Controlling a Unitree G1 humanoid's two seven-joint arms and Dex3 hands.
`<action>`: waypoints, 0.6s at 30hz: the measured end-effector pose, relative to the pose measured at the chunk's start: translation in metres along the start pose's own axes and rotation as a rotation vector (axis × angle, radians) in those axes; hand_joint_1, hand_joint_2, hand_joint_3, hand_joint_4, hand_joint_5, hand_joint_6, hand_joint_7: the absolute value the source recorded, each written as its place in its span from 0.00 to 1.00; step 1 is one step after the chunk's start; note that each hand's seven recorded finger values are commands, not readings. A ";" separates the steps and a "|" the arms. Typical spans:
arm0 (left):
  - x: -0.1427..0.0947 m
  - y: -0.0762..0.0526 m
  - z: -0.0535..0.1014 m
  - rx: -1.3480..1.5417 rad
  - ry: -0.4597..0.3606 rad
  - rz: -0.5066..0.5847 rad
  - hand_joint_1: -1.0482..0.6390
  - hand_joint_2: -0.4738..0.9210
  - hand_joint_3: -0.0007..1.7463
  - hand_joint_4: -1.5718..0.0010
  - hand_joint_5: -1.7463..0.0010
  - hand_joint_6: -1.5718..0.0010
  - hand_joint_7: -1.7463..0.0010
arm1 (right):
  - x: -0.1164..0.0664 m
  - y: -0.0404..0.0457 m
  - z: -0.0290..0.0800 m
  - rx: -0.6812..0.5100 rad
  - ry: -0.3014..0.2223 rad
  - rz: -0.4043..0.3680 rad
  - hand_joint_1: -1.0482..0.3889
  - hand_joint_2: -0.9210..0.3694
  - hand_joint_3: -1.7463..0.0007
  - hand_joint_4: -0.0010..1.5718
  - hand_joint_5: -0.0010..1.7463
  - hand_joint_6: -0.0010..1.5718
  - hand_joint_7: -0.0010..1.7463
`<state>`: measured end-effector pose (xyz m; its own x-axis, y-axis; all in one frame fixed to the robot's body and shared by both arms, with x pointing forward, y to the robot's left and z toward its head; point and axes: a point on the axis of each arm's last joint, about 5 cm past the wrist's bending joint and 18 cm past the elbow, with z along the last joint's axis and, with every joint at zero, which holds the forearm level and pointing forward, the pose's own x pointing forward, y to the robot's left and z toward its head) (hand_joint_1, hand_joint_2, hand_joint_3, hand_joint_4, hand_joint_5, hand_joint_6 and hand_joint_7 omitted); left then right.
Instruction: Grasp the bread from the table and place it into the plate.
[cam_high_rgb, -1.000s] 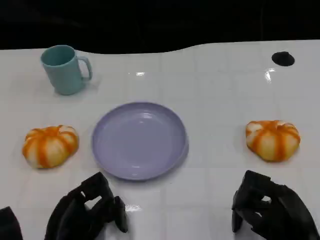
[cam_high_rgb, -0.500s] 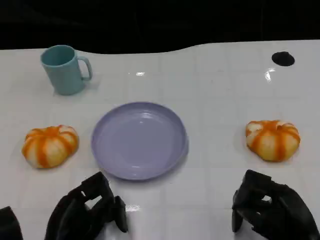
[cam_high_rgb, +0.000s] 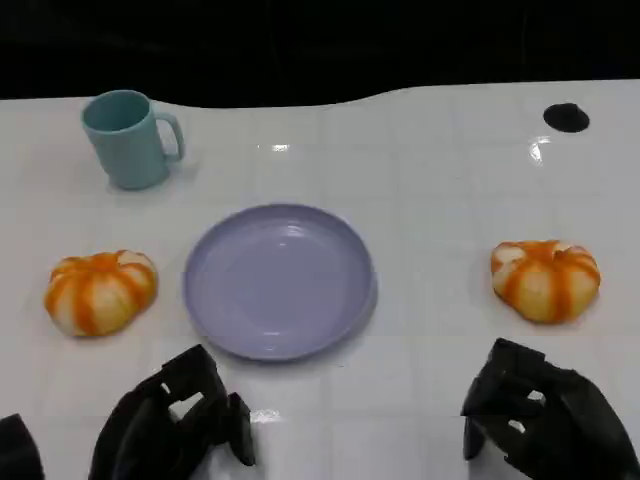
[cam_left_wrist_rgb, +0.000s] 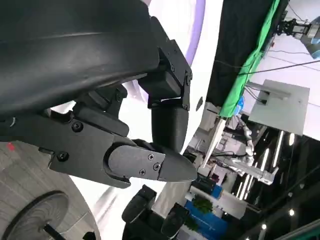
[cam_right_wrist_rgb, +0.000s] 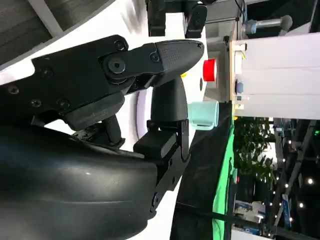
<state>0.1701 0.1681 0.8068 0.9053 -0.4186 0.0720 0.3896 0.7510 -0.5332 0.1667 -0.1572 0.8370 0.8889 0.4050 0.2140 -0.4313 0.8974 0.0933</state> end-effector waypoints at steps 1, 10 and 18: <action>0.000 0.000 0.000 0.000 -0.001 0.000 0.23 1.00 0.11 0.48 0.00 0.57 0.06 | 0.000 -0.0003 0.001 -0.009 -0.014 0.000 0.28 0.00 0.89 0.35 0.86 0.29 0.70; 0.000 0.000 0.001 0.005 -0.004 -0.002 0.23 1.00 0.11 0.47 0.00 0.57 0.06 | 0.015 -0.0115 0.016 -0.151 -0.177 -0.040 0.28 0.00 0.84 0.22 0.74 0.19 0.61; 0.000 0.000 0.001 0.005 -0.005 -0.001 0.24 1.00 0.12 0.47 0.00 0.57 0.07 | 0.016 -0.0227 0.033 -0.363 -0.263 -0.035 0.31 0.00 0.85 0.09 0.64 0.11 0.50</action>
<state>0.1706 0.1684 0.8075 0.9059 -0.4165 0.0764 0.3910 0.7534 -0.5287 0.1855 -0.1769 0.8701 0.8124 0.3567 0.4612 -0.2776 0.9323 -0.2320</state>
